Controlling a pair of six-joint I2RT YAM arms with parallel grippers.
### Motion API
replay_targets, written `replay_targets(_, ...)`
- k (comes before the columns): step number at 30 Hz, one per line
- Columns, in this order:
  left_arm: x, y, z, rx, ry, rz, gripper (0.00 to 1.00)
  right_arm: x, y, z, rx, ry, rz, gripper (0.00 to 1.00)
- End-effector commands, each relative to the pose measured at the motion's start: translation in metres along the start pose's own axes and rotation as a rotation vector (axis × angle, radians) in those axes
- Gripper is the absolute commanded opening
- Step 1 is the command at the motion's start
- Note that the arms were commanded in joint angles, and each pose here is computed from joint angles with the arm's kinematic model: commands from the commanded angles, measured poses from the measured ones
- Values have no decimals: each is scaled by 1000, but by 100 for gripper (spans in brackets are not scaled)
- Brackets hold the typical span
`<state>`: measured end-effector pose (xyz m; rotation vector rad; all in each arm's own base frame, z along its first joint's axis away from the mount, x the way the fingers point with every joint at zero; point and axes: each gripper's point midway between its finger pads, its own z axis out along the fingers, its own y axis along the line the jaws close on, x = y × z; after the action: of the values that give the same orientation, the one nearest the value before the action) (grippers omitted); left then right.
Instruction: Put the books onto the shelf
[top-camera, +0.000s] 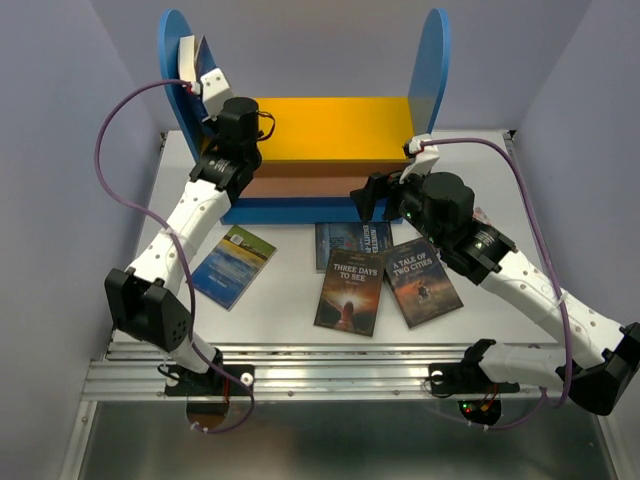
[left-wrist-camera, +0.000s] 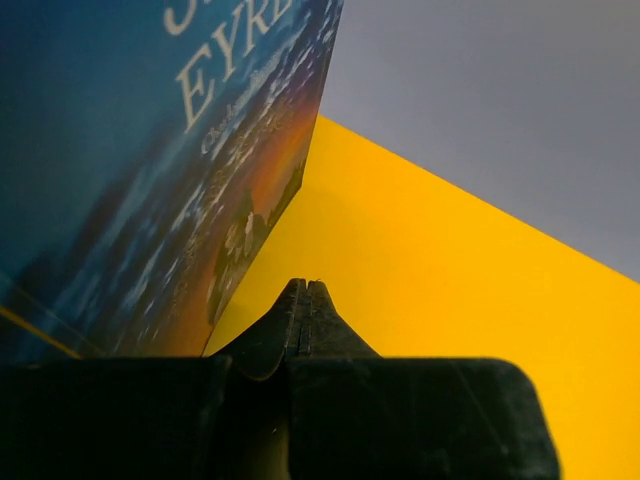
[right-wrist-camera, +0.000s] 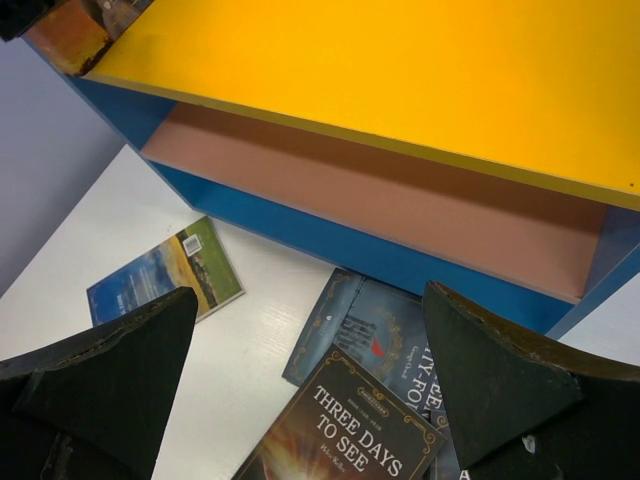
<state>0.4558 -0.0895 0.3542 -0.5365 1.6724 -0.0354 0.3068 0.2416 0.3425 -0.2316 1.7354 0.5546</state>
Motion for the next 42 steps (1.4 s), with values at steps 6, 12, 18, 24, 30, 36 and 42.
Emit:
replay_targets(6,-47,13,16,-99,-118,-21,0,-10,-6,-8,27,-43,-2,100)
replay_targets(12,-58,23,29,-1,-132,16,0,-11,-7,-8,33,-45,-2,100)
replay_targets(18,-68,11,21,105,-146,40,0,-9,-8,-5,38,-37,-3,100)
replay_targets(24,-61,6,2,179,-131,-40,0,-5,-6,-5,29,-25,-1,100)
replay_targets(30,-65,3,-17,242,-130,-72,23,-6,-5,-4,23,-24,-6,100)
replay_targets(36,-94,-1,-46,299,-185,-98,41,0,-5,0,24,-7,-10,100)
replay_targets(42,-118,-4,-89,398,-201,-143,73,2,-3,1,16,8,-6,100)
